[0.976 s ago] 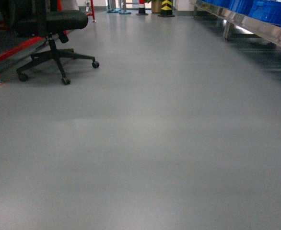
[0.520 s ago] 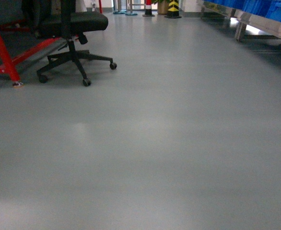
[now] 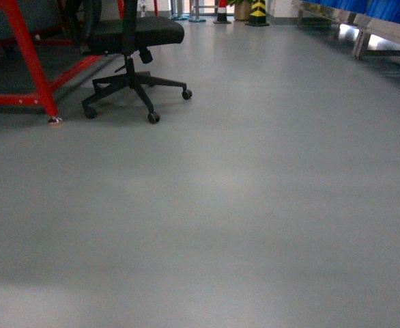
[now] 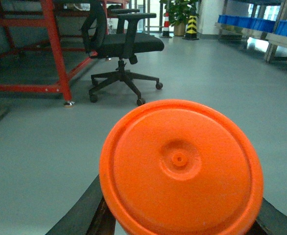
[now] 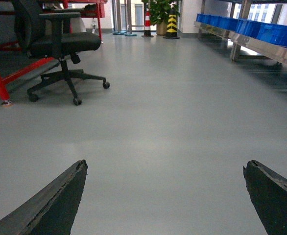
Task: Pick capacitor and pack into box
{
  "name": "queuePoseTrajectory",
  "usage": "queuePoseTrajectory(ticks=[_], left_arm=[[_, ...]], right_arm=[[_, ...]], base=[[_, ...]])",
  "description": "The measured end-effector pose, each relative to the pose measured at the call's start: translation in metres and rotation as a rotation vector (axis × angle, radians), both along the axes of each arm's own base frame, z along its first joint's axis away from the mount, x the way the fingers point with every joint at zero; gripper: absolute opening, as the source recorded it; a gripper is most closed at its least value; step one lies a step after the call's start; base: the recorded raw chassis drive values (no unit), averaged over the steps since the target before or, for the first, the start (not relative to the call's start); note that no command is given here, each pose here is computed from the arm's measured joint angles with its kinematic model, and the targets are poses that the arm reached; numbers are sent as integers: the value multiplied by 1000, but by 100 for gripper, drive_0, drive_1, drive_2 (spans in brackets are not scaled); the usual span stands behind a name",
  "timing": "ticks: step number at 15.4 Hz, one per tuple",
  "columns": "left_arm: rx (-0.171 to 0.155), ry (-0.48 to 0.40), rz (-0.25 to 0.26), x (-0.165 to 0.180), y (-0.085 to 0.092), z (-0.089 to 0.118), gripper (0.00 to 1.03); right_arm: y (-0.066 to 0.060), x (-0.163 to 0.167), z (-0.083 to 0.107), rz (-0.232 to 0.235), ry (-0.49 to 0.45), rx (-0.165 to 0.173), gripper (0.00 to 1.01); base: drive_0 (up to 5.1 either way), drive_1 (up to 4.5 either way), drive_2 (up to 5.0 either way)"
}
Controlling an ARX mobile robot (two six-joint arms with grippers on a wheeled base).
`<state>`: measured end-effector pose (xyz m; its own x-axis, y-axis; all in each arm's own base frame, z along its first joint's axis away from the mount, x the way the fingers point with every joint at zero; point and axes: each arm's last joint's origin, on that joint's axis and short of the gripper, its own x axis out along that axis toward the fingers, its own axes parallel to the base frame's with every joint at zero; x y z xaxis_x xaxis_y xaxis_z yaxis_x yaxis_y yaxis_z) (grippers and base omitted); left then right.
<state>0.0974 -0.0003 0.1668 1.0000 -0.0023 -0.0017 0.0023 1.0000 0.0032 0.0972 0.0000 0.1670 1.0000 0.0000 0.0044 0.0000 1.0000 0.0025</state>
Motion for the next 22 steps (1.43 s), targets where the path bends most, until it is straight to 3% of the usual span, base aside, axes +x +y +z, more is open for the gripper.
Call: queuePoseTrajectory(ticks=[22], left_arm=[[0, 0, 0, 0, 0, 0, 44]], right_arm=[[0, 0, 0, 0, 3, 0, 98]], base=[[-492, 254, 254]])
